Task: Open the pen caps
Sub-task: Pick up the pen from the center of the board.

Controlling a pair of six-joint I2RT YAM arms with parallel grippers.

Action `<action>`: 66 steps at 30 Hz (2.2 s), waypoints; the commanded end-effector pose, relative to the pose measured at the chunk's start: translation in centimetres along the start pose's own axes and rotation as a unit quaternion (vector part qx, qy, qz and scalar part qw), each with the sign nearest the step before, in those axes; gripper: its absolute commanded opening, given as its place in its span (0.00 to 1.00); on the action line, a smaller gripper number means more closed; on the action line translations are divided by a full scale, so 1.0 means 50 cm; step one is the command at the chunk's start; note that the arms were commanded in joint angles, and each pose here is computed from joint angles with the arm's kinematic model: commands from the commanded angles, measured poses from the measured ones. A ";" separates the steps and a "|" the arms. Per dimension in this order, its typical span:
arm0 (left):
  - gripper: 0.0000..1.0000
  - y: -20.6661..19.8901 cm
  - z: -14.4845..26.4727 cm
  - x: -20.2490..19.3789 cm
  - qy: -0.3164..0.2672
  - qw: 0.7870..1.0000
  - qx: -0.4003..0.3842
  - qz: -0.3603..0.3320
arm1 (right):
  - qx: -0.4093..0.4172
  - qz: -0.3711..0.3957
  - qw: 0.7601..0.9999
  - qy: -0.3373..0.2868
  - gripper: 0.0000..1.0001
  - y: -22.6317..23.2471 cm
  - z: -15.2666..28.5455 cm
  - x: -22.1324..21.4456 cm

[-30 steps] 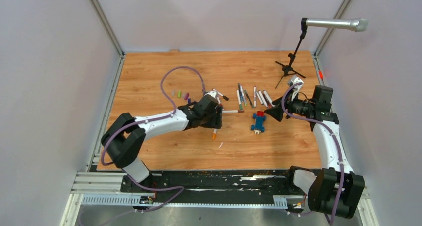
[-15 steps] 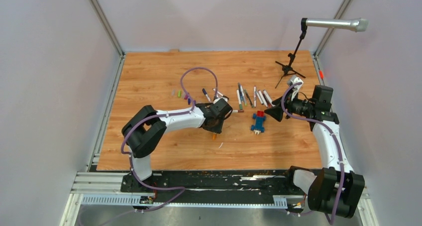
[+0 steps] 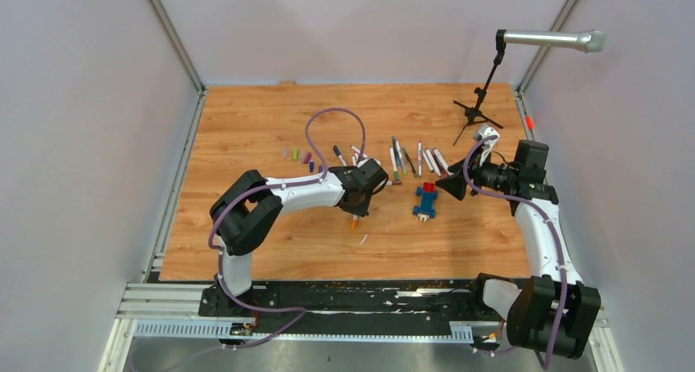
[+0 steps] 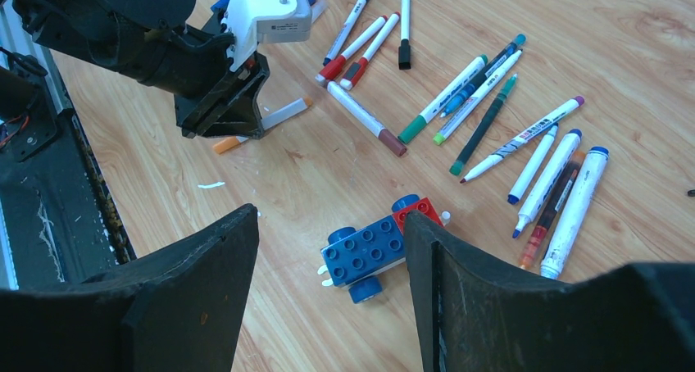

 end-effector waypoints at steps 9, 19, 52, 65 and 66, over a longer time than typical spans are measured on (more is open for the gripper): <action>0.00 0.000 0.015 0.004 0.000 1.000 0.001 -0.016 | 0.008 0.031 0.999 -0.019 0.66 -0.001 0.000 0.015; 0.00 -0.061 0.150 0.024 -0.052 0.983 -0.176 -0.017 | 0.059 0.013 0.997 -0.053 0.69 0.037 -0.009 0.019; 0.00 -0.268 0.375 0.115 -0.171 0.828 -0.526 0.096 | 0.188 -0.207 0.957 -0.075 0.63 0.146 -0.118 0.096; 0.00 -0.280 0.380 0.111 -0.167 0.822 -0.535 0.098 | 0.201 -0.232 0.949 -0.069 0.36 0.153 -0.134 0.096; 0.00 -0.281 0.379 0.111 -0.166 0.822 -0.535 0.099 | 0.203 -0.232 0.949 -0.069 0.30 0.155 -0.134 0.097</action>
Point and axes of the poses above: each gripper's point midway between its finger pads, its own z axis back along the fingers, its own y axis along the line the jaws close on, x = y × z, the point moved 1 cm from there along z, back along the fingers, and after that the axes turned 15 degrees about z, right-handed, at the moved point
